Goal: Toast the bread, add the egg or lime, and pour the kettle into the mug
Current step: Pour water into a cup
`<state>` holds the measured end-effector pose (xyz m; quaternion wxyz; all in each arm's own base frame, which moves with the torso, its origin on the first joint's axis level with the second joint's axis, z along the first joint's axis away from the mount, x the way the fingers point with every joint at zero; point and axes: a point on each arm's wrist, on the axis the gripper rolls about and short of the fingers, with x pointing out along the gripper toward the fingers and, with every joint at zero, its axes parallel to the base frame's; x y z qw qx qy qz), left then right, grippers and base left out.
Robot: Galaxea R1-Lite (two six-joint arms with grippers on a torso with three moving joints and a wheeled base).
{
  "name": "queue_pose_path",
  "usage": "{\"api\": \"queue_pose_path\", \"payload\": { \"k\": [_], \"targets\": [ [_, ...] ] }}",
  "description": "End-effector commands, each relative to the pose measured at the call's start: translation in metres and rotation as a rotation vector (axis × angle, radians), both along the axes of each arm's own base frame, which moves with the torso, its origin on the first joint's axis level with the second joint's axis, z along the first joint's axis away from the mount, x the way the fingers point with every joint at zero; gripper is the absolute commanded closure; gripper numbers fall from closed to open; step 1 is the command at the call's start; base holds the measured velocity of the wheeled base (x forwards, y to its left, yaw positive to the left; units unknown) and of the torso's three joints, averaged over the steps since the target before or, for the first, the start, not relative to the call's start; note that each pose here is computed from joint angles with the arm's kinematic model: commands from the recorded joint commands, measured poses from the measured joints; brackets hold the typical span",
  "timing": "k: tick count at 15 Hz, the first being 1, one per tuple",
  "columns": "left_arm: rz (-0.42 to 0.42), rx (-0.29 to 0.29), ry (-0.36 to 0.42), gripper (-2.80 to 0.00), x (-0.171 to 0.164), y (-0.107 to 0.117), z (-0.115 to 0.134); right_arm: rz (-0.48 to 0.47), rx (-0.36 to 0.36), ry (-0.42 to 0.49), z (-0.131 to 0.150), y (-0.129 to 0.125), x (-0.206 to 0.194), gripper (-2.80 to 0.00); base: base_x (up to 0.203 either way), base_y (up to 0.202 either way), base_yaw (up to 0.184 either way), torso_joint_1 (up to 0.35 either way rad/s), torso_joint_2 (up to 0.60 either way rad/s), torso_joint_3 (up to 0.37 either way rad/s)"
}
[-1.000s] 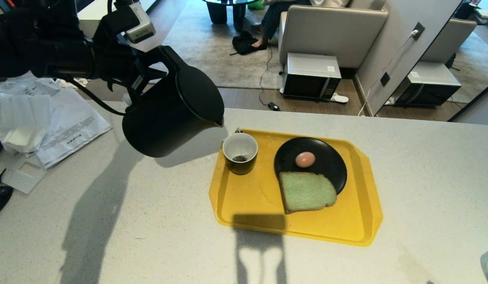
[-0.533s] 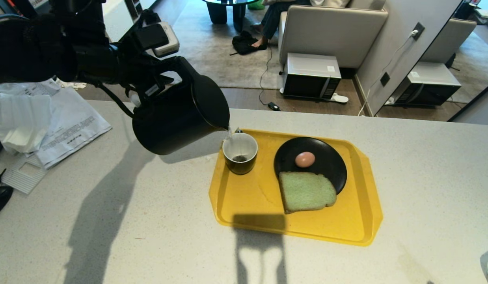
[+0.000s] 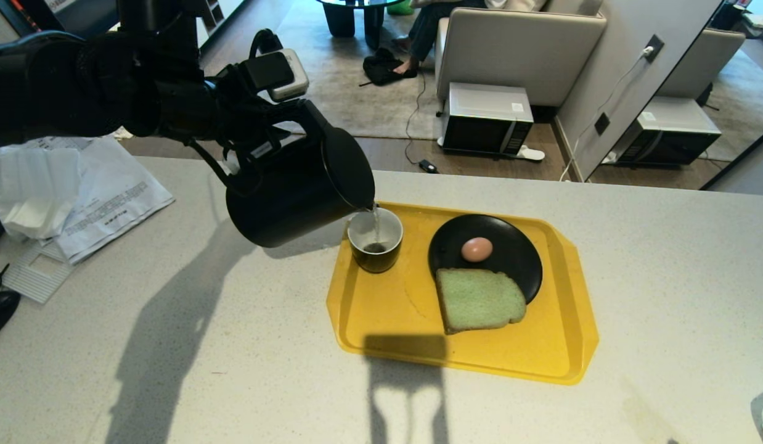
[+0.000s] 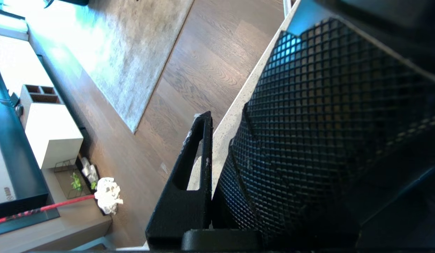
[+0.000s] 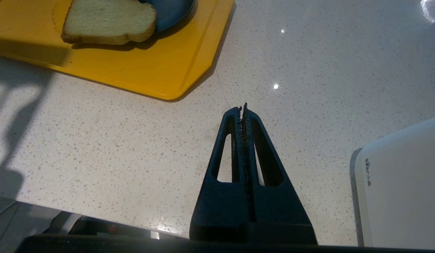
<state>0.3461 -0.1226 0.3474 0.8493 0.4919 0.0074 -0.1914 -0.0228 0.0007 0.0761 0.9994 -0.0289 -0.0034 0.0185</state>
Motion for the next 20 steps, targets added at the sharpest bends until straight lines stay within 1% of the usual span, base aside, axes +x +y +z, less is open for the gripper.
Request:
{"api": "queue_pose_path", "payload": {
  "k": [1,5,8,13,18,20],
  "targets": [
    [0.011,0.016,0.005,0.00,0.001,-0.001,-0.002,0.001,-0.001,0.001,0.000,0.000,0.000,0.00,0.000,0.000,0.000,0.000,0.00,0.000],
    [0.016,0.020,0.013,0.00,0.000,0.001,-0.001,0.001,-0.001,0.003,0.000,0.000,0.000,0.00,0.000,0.000,0.000,0.000,0.00,0.000],
    [0.017,0.033,0.046,0.00,-0.007,0.004,-0.001,0.000,-0.001,0.003,0.000,0.000,0.000,0.00,0.000,0.000,0.000,0.000,0.00,0.000],
    [0.026,0.037,0.045,0.00,-0.009,0.005,0.001,0.001,-0.001,0.001,0.000,0.000,0.000,0.00,0.000,0.000,0.000,0.000,0.00,0.000],
    [0.039,0.087,0.034,0.00,-0.008,0.004,-0.001,0.001,-0.001,0.001,0.000,0.000,0.000,0.00,0.000,0.000,0.000,0.000,0.00,0.000],
    [0.048,0.091,0.032,0.00,-0.008,0.004,-0.001,0.001,-0.001,0.003,0.000,0.000,0.000,0.00,0.000,0.000,0.000,0.000,0.00,0.000]
  ]
}}
